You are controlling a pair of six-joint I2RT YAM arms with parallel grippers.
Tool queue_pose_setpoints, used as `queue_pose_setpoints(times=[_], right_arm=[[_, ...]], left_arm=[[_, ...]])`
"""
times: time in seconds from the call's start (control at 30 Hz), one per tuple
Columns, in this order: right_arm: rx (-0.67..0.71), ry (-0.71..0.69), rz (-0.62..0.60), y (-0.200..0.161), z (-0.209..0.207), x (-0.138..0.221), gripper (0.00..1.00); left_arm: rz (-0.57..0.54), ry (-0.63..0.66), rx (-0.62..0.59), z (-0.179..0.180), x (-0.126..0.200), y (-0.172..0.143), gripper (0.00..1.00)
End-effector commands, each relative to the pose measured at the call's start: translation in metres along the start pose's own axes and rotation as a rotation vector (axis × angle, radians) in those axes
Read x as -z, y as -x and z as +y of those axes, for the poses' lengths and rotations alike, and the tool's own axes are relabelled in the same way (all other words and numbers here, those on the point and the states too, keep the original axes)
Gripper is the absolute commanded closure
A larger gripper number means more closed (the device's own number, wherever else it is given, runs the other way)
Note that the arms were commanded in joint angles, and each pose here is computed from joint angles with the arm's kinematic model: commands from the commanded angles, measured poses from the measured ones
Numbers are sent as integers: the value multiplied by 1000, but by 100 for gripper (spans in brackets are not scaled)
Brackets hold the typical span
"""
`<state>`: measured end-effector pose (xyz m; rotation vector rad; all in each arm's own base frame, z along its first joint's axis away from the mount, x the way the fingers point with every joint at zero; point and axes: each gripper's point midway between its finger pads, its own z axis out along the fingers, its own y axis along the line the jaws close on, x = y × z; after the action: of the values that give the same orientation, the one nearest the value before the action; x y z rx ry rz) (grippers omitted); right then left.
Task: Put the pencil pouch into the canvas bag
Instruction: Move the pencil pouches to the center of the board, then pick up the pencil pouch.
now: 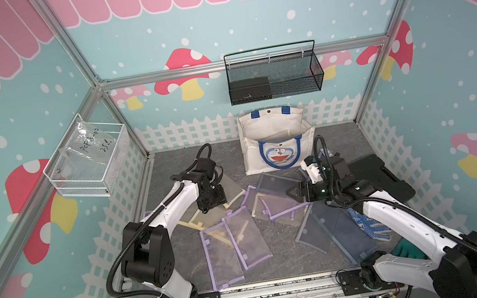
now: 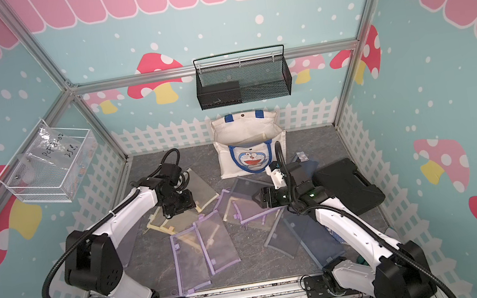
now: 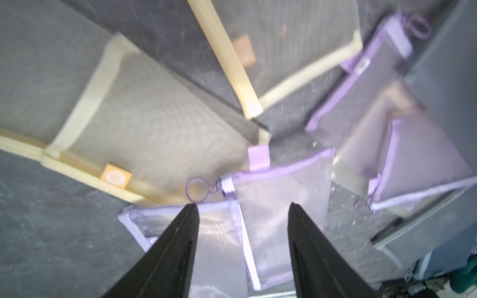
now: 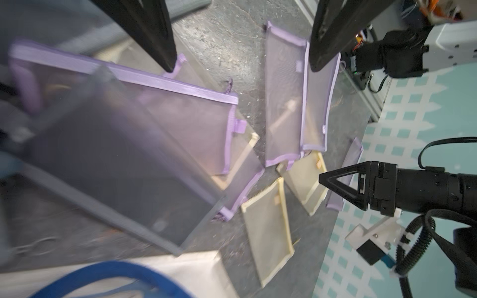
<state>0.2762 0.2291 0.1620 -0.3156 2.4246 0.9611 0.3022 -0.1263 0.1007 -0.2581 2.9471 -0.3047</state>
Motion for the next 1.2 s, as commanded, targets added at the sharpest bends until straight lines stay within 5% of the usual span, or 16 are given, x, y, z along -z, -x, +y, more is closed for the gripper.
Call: queue_pose_setpoints(times=[0.0,0.3,0.73,1.0,1.17], right_arm=[[98,147,50,0,38,-33,18],[103,267,179,-21,52,-112,25],[115,282,353,-73,53,-180,39],[126,285,356,-78,58,-178,81],[166,239,314,-63,65,-155,93]], left_arm=[[74,-31,19,-3,-3,-39,42],[128,-149,124,5,-21,-98,44],[147,-256,212,3,-54,-116,46],[157,-263,232,6,-66,-121,48],[144,-273,223,4,-62,-118,48]])
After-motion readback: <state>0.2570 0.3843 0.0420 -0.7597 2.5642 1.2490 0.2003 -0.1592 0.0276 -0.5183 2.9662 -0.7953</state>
